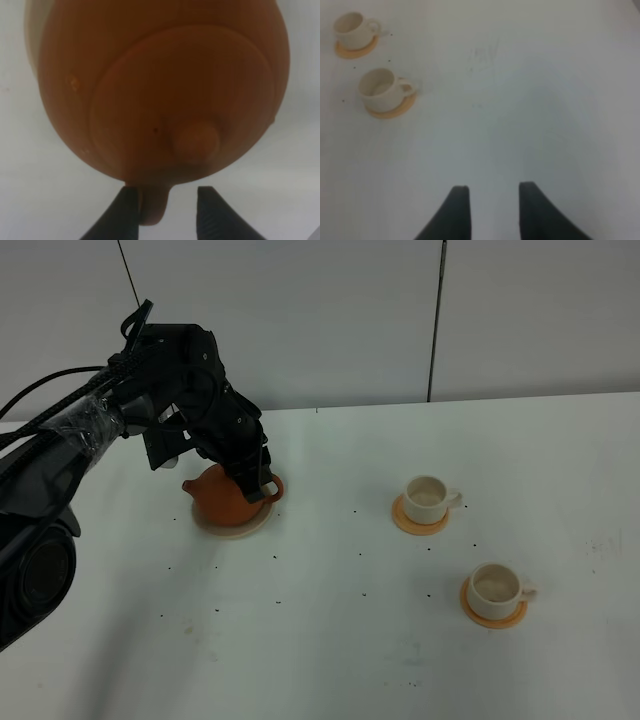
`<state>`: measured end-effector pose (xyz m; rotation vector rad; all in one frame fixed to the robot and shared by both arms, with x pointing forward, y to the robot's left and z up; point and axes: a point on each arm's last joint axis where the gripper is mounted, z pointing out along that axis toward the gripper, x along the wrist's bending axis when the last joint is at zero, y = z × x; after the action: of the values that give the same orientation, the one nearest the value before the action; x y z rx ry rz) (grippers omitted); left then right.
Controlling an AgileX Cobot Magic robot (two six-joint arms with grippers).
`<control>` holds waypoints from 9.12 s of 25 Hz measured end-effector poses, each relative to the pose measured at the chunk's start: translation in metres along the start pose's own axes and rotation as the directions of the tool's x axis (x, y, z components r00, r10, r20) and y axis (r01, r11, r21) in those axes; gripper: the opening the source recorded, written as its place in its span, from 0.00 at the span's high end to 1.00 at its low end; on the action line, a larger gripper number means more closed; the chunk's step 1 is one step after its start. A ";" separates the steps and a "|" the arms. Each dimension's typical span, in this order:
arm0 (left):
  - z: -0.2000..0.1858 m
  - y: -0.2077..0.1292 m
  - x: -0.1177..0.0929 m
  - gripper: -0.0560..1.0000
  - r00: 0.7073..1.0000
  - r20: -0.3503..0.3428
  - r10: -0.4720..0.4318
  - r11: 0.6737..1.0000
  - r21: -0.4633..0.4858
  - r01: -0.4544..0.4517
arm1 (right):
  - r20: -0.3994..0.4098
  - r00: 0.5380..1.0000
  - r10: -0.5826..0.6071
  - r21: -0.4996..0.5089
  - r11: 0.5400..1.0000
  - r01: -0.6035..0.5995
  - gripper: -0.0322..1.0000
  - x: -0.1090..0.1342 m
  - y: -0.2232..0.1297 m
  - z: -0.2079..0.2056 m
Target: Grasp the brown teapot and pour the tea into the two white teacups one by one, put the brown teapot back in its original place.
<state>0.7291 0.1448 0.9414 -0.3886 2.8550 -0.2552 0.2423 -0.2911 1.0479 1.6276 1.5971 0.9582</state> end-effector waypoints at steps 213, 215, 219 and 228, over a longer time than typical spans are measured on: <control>-0.125 0.045 0.064 0.78 0.450 -0.315 0.836 0.403 -0.207 -0.892 | 0.000 1.000 0.000 0.000 1.000 0.000 0.74 0.000 0.000 0.000; -0.125 0.045 0.064 0.78 0.424 -0.321 0.847 0.377 -0.198 -0.905 | 0.000 1.000 0.000 0.000 1.000 0.000 0.74 0.000 0.000 0.000; -0.125 0.045 0.064 0.78 0.339 -0.334 0.880 0.301 -0.161 -0.940 | 0.000 1.000 0.000 0.000 1.000 0.000 0.74 0.000 0.000 0.000; -0.123 0.041 0.068 0.78 0.127 -0.327 0.937 0.118 -0.046 -0.992 | 0.000 1.000 0.000 0.000 1.000 0.000 0.74 0.000 0.000 0.000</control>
<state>0.6232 0.1821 1.0357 1.6488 2.5850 0.3902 0.2423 -0.2911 1.0479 1.6280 1.5968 0.9584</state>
